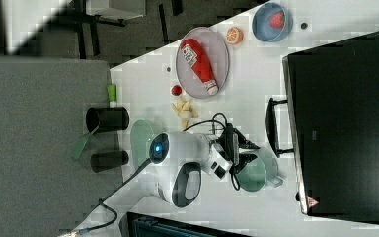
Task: Drag mug forwards.
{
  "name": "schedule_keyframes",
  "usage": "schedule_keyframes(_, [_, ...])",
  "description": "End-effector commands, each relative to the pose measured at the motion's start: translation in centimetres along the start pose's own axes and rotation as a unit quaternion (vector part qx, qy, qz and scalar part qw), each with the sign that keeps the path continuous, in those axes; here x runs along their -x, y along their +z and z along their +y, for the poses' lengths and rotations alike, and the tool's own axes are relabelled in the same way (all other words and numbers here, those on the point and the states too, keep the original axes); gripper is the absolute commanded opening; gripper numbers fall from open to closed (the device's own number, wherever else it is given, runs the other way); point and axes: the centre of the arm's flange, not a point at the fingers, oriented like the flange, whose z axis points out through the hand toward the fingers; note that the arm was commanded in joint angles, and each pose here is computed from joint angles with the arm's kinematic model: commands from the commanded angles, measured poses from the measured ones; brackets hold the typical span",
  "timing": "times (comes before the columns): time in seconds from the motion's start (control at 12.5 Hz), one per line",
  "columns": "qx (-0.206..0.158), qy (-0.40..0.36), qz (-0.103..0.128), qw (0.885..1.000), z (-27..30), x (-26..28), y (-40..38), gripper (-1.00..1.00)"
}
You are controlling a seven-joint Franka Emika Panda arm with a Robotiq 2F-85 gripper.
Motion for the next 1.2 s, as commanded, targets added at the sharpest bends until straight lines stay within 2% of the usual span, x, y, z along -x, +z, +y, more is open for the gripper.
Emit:
schedule_keyframes(0.08, [-0.034, 0.008, 0.007, 0.999, -2.7, 0.0, -2.5, -0.65])
schedule_keyframes(0.4, [-0.044, -0.001, 0.015, 0.999, -6.9, -0.1, -2.7, -0.65])
schedule_keyframes(0.8, [-0.027, -0.014, 0.014, 0.999, -12.0, 0.4, -3.7, -0.65])
schedule_keyframes(1.2, [-0.055, -0.024, 0.021, 0.998, -16.4, 0.9, -5.0, -0.65])
